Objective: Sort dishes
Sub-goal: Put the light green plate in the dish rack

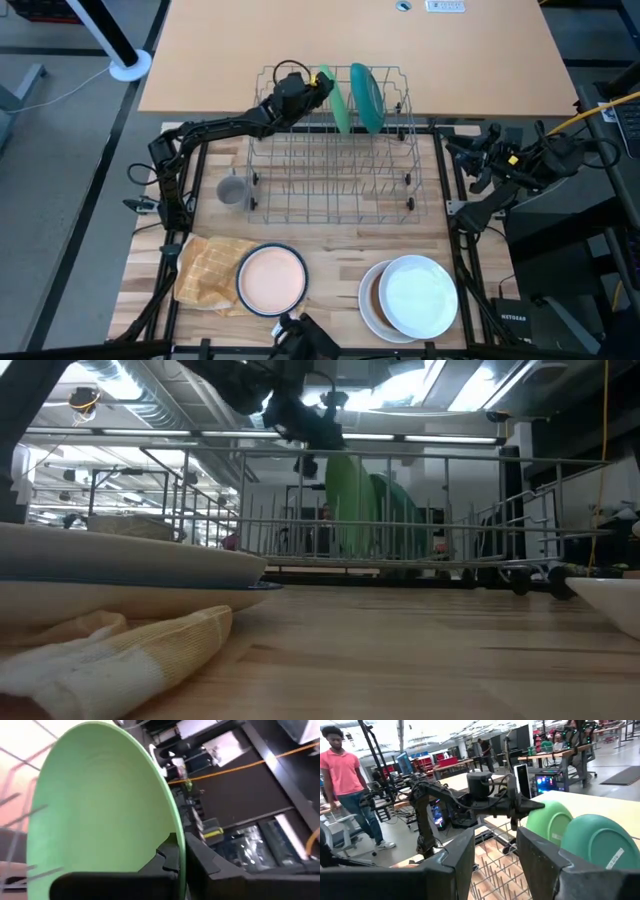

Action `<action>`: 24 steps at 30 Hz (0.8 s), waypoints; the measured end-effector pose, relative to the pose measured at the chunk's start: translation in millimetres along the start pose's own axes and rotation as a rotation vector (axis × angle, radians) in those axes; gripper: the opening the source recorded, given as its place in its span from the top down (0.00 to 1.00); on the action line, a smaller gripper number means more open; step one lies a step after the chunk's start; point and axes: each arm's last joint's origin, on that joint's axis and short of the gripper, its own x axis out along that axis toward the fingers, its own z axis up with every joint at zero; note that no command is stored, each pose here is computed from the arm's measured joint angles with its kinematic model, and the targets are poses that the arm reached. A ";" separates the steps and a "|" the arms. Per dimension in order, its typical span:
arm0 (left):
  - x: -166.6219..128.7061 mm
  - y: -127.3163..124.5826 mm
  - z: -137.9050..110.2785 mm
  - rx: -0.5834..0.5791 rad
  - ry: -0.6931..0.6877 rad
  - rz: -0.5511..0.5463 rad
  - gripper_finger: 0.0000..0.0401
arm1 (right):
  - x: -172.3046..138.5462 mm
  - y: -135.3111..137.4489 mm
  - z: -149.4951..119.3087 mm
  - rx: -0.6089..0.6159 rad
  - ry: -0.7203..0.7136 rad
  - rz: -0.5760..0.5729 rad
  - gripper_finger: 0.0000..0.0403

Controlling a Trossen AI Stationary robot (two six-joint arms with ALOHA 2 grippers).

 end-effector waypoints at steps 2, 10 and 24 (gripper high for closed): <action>1.1 6.5 0.1 -0.005 -0.001 0.018 1.00 | 0.0 -0.3 -0.2 -0.003 -0.001 -0.014 0.62; 0.3 2.7 -1.3 -0.025 -0.002 -0.112 1.00 | 0.1 -1.3 -1.3 -0.015 0.000 -0.042 0.62; 0.5 -3.4 3.0 0.161 0.145 -0.268 1.00 | -0.2 -3.7 -0.7 -0.013 -0.017 -0.121 0.62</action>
